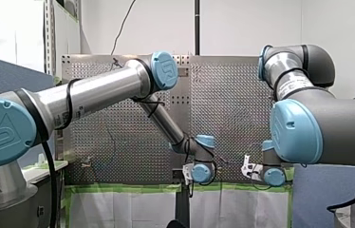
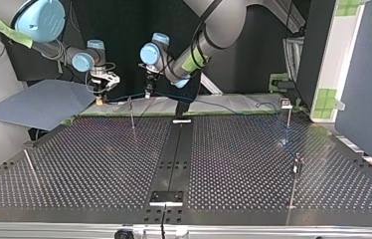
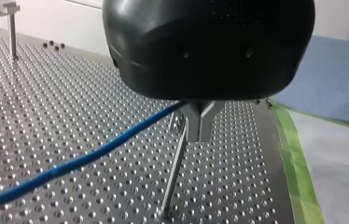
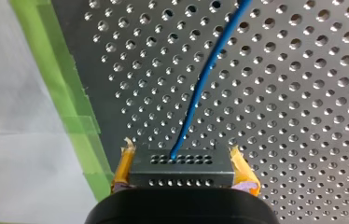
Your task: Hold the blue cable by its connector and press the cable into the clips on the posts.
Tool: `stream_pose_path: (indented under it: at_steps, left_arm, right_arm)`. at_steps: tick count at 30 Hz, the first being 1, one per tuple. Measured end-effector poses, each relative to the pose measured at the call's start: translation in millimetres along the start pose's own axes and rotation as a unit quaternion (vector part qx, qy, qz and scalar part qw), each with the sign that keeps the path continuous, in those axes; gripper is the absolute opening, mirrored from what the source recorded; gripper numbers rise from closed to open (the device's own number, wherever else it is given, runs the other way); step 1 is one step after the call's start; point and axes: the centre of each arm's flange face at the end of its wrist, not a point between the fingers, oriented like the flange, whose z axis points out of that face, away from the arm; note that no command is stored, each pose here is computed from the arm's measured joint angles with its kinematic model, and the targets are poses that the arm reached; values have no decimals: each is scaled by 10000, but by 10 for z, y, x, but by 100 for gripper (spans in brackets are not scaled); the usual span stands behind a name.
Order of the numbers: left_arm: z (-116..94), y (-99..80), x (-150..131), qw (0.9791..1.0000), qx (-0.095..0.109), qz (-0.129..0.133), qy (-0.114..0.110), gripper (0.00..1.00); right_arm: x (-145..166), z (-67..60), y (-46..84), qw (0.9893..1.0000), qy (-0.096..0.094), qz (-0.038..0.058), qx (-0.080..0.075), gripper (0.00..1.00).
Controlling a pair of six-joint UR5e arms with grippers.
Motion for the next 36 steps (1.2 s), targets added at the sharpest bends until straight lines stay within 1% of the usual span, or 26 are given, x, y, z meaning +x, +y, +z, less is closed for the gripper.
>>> stream_pose_path:
  at_steps: [4, 7, 9, 13, 16, 23, 26, 32, 36]
  left_arm:
    - [12, 45, 0, 10000, -48, 0, 25, 0]
    - [14, 53, 0, 10000, -59, 0, 29, 0]
    - [14, 50, -3, 10000, -57, -3, 24, 0]
    - [10, 19, -2, 10000, -17, -23, -10, 0]
    - [10, -13, -9, 10000, 16, -41, -44, 0]
    - [101, -59, -106, 9998, 29, -101, -176, 0]
    - [149, -72, -112, 9998, 21, -109, -191, 0]
    - [171, -96, 73, 10000, -43, -9, -37, 0]
    - [217, -42, 207, 9999, -111, 49, 94, 0]
  right_arm:
    - [-42, -49, 6, 9999, -96, -127, -40, 0]
    - [-90, -115, 29, 9997, -142, -165, -93, 0]
    - [-110, -147, 37, 9997, -138, -179, -103, 0]
    - [-131, -174, 5, 9996, -117, -248, -37, 0]
    - [-135, -178, -13, 9996, -109, -273, 3, 0]
    - [-137, -179, -31, 9995, -110, -282, 57, 0]
    - [-142, -183, -35, 9995, -129, -280, 66, 0]
    - [-144, -184, -33, 9995, -137, -261, 64, 0]
    - [-139, -179, -32, 9996, -120, -230, 64, 0]
